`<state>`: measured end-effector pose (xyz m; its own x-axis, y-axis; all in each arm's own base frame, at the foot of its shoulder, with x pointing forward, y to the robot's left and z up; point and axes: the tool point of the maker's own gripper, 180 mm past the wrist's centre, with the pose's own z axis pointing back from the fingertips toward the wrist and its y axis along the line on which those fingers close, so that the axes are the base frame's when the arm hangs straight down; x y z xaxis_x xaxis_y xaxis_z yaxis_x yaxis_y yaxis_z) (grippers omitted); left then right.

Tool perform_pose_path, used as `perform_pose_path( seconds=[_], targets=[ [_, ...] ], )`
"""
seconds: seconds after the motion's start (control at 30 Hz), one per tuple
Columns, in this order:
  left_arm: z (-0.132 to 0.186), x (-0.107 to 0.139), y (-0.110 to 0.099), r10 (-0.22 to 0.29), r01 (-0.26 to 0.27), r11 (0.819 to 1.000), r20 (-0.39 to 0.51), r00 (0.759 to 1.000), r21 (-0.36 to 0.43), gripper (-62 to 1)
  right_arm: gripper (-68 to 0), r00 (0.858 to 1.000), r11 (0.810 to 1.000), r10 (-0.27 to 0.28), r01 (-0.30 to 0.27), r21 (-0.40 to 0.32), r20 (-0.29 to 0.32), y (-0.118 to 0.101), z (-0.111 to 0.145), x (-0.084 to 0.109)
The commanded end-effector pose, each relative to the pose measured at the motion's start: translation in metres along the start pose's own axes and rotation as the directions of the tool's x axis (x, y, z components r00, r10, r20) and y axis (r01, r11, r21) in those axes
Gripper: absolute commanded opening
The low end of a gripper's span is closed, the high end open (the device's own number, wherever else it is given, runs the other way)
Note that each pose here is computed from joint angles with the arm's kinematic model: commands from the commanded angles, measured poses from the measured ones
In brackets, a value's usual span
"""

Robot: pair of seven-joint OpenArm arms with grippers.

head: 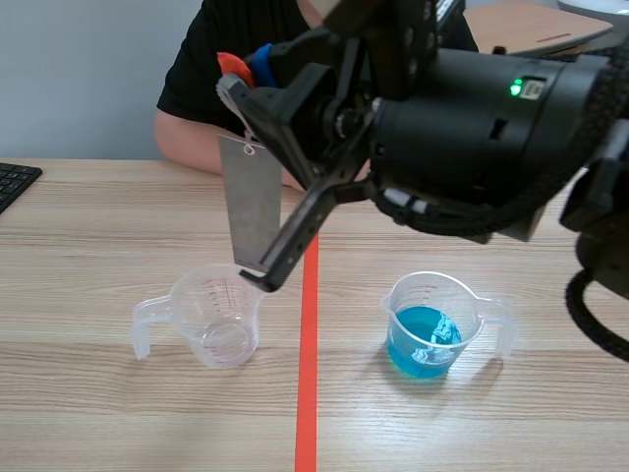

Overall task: Do the redox reaction experiment.
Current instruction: 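Move the plate over the blue solution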

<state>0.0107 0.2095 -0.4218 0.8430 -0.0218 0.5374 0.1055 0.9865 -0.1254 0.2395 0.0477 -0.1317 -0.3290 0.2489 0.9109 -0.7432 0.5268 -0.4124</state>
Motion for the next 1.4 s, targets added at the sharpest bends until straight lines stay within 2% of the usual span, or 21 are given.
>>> perform_pose_path(
  seconds=[0.0,0.07,0.27,0.5,0.73,1.07,1.37],
  targets=[
    [0.0,0.003,-0.002,0.003,-0.002,1.0,0.012,1.0,-0.007,-54.6,-66.0,1.0,1.0,0.018,-0.017,-0.011,0.023,-0.003,0.007,0.01],
    [0.0,0.003,-0.002,0.003,-0.002,1.0,0.012,1.0,-0.007,-56.9,-66.0,0.999,0.999,0.035,-0.035,-0.017,0.008,-0.005,0.015,0.01],
    [0.0,0.003,-0.002,0.003,-0.003,1.0,0.012,1.0,-0.007,-56.9,-66.0,0.997,0.996,0.079,-0.079,-0.026,-0.028,-0.011,0.036,0.007],
    [0.0,0.003,-0.002,0.002,-0.002,1.0,0.012,1.0,-0.007,-56.9,-66.0,0.993,0.993,0.09,-0.095,-0.066,-0.076,-0.029,0.061,-0.005],
    [0.0,0.003,-0.002,0.002,-0.002,1.0,0.012,1.0,-0.007,-56.9,-66.0,0.99,0.994,0.092,-0.098,-0.054,-0.111,-0.036,0.084,-0.013],
    [0.0,0.003,-0.002,0.003,-0.002,1.0,0.012,1.0,-0.007,-56.9,-66.1,0.98,0.991,0.106,-0.117,-0.058,-0.166,-0.042,0.105,-0.022],
    [0.0,0.003,-0.002,0.002,-0.002,1.0,0.016,1.0,-0.007,-56.9,-66.1,0.972,0.987,0.12,-0.139,-0.08,-0.201,-0.053,0.114,-0.029]
  ],
)
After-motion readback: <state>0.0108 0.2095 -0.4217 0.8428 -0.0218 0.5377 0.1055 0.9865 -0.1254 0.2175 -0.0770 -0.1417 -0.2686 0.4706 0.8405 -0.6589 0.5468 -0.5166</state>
